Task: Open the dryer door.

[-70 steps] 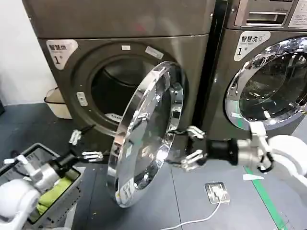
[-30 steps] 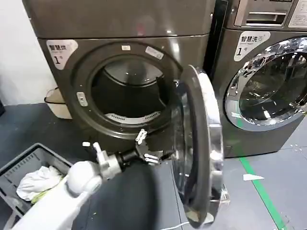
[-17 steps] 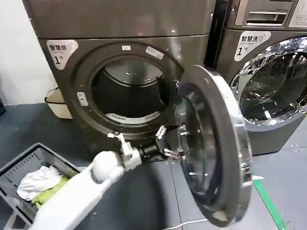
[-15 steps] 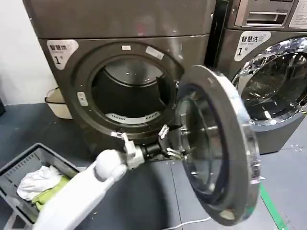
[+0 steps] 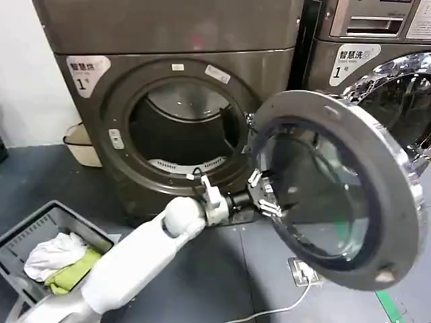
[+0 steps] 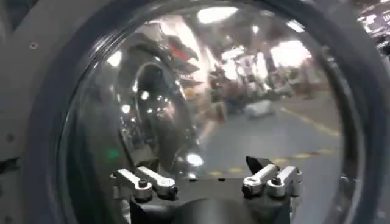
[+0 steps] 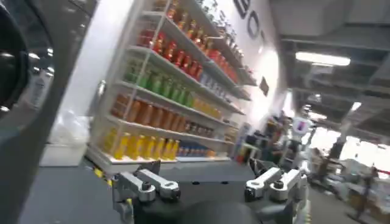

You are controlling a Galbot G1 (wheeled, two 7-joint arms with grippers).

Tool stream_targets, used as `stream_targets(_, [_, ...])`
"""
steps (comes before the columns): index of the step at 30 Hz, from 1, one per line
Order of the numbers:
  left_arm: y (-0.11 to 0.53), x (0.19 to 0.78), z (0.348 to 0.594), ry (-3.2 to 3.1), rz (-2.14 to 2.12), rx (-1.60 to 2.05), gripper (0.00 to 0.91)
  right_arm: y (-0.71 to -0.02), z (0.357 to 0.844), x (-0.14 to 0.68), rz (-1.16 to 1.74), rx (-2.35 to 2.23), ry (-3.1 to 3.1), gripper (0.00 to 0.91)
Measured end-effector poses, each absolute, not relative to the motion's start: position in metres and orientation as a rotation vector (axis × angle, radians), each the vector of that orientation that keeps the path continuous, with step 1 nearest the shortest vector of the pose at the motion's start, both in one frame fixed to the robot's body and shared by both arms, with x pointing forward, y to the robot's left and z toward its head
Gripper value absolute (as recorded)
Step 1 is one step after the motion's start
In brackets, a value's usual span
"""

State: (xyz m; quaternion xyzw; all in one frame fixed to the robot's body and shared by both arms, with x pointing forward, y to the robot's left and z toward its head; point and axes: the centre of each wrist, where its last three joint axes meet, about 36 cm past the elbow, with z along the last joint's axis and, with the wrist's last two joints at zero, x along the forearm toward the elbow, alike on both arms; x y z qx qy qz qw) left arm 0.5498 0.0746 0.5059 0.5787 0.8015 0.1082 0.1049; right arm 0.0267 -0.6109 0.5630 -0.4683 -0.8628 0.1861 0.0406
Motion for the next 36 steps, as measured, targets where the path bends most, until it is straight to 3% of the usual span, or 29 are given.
stream_targets(21, [0.033,0.578,0.504,2.38,0.339,1.696,0.907,-0.624,0.571,-0.048,0.913,-1.894,-2.013,0.907])
stream_targets(36, [0.045,0.559,0.509,2.371,0.312,1.704,0.907,-0.631,0.588,-0.066,0.933,-1.93,-1.966,0.907])
